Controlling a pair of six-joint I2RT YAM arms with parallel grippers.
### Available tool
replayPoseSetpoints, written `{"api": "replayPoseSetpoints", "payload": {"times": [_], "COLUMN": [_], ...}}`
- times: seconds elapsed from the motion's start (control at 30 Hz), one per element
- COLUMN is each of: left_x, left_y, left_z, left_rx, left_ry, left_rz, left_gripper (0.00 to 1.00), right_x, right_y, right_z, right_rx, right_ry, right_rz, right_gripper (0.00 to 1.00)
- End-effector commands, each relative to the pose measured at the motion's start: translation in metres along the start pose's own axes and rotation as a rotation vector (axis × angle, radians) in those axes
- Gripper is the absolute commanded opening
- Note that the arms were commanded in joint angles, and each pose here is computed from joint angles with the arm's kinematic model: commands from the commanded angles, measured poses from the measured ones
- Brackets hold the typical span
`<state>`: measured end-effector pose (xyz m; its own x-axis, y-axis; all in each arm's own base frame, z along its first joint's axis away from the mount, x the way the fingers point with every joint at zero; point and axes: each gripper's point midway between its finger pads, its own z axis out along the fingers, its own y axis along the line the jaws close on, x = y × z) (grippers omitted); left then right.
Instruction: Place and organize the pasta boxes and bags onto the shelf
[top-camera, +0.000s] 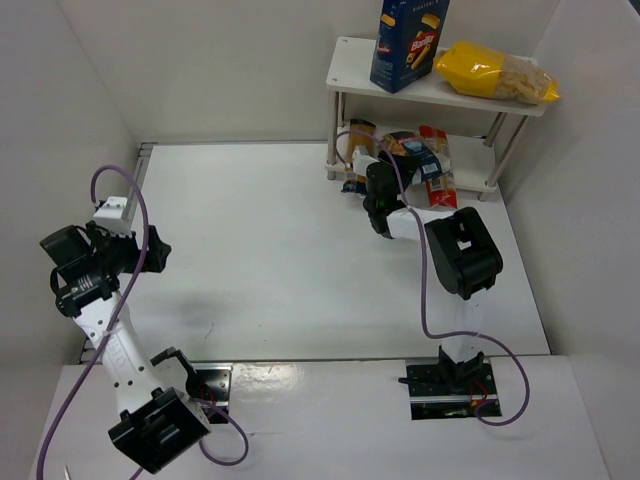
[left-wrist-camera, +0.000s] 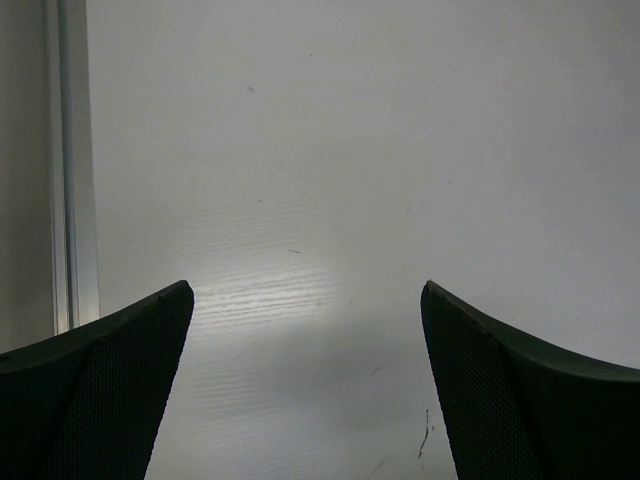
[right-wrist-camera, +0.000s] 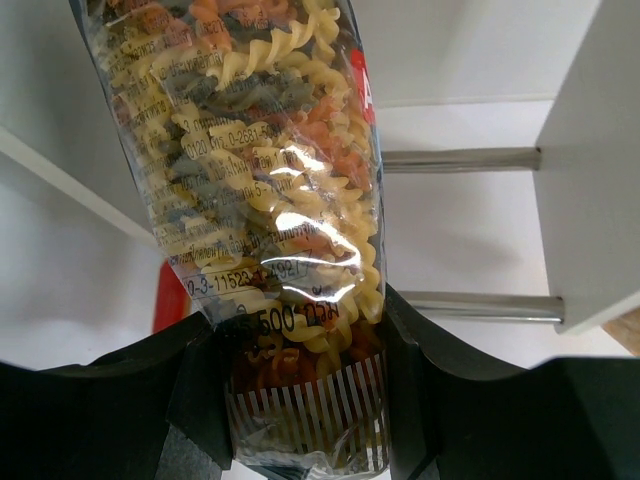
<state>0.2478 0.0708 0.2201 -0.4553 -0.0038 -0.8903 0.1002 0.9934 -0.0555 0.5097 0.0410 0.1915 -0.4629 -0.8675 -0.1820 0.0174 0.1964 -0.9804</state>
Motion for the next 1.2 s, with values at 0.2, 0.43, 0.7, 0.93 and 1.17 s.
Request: {"api": "replayPoseSetpoints", "payload": {"times": [0.2, 0.43, 0.7, 0.93, 1.17], "left_x": [-0.005, -0.004, -0.003, -0.002, -0.002], "left_y": [0.0, 0.002, 0.001, 0.002, 0.002], "left_z": [-0.002, -0.002, -0.001, 0.001, 0.001], "left_rx": [0.01, 0.001, 0.013, 0.015, 0.015], "left_ry": [-0.026, -0.026, -0.023, -0.017, -0.017], "left_rz": [0.006, 0.011, 0.005, -0.001, -0.001], "left_gripper": [1.0, 1.0, 1.0, 1.0, 1.0], "right_x": [-0.018, -0.023, -0.028, -0.026, -0.03], "right_y": [-0.073, -0.064, -0.058, -0.062, -0.059], "right_z": [0.014, 0.027, 0.038, 0.047, 0.052], "right_rx": [0.206, 0.209, 0.206, 0.222, 0.224], "right_ry": [-0.031, -0.021, -0.019, -0.015, -0.015], "right_rz": [0.256, 0.246, 0.23, 0.243, 0.235], "right_gripper": [0.0, 0.0, 0.0, 0.0, 0.01]}}
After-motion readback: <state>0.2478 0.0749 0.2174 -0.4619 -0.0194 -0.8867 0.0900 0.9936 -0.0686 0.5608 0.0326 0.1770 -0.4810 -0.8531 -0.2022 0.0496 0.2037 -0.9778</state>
